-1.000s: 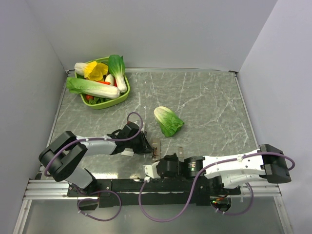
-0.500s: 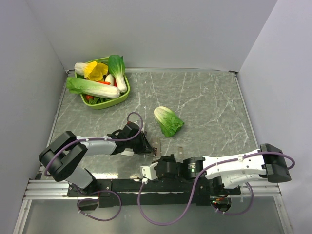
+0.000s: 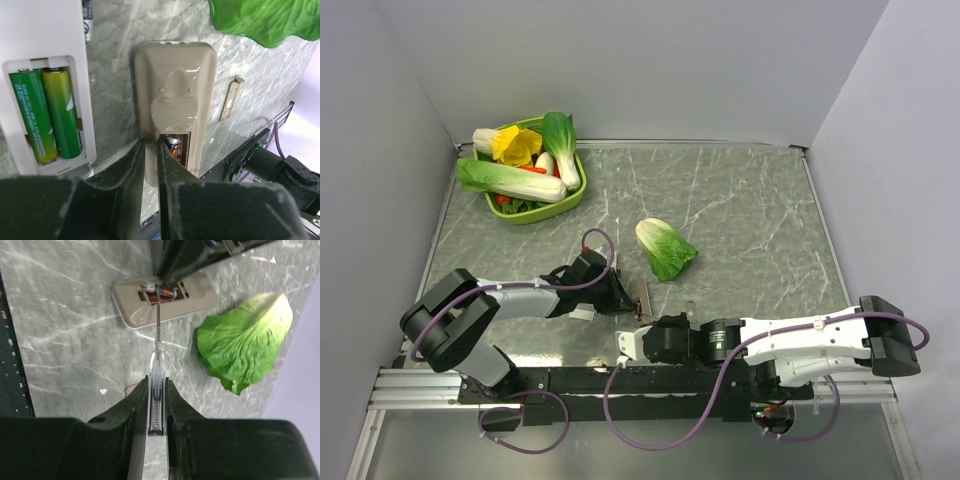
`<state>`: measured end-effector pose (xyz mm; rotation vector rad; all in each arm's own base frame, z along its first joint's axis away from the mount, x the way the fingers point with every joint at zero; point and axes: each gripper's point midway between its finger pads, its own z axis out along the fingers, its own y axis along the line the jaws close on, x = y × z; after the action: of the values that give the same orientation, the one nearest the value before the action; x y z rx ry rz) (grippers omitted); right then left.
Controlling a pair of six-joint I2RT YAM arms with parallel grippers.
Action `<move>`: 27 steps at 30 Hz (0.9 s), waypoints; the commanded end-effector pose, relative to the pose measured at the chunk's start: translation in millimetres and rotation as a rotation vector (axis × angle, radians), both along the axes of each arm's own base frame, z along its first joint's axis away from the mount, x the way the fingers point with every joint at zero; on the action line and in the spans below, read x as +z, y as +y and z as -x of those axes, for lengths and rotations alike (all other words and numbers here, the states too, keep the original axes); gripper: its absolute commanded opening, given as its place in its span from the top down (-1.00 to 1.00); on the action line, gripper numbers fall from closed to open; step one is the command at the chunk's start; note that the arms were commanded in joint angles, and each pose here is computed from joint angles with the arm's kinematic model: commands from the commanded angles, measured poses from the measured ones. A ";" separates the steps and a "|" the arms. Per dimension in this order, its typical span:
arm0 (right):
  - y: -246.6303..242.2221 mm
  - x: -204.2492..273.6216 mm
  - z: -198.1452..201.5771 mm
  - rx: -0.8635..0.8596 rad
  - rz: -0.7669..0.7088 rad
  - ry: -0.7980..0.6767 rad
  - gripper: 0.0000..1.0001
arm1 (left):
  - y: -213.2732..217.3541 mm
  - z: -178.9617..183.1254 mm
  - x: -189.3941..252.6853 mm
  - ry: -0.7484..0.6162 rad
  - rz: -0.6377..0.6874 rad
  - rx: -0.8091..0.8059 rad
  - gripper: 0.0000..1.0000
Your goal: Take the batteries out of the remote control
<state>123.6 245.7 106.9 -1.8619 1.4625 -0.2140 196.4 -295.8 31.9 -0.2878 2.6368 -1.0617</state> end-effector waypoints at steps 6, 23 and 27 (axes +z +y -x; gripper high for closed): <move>-10.4 32.9 -14.7 -0.145 -0.132 -0.027 1.00 | -20.0 -1.9 19.8 -0.072 0.113 -0.068 0.98; -15.0 52.0 -19.3 -0.286 -0.270 0.031 1.00 | 12.6 -38.8 67.8 -0.256 -0.065 0.077 0.29; -9.5 60.3 -17.9 -0.292 -0.332 0.052 1.00 | 52.4 -61.1 92.0 -0.313 -0.222 0.221 -0.21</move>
<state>141.5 223.4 139.0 -1.5322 1.6800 -0.1784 233.6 -292.4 105.6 -0.2228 2.4089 -0.9915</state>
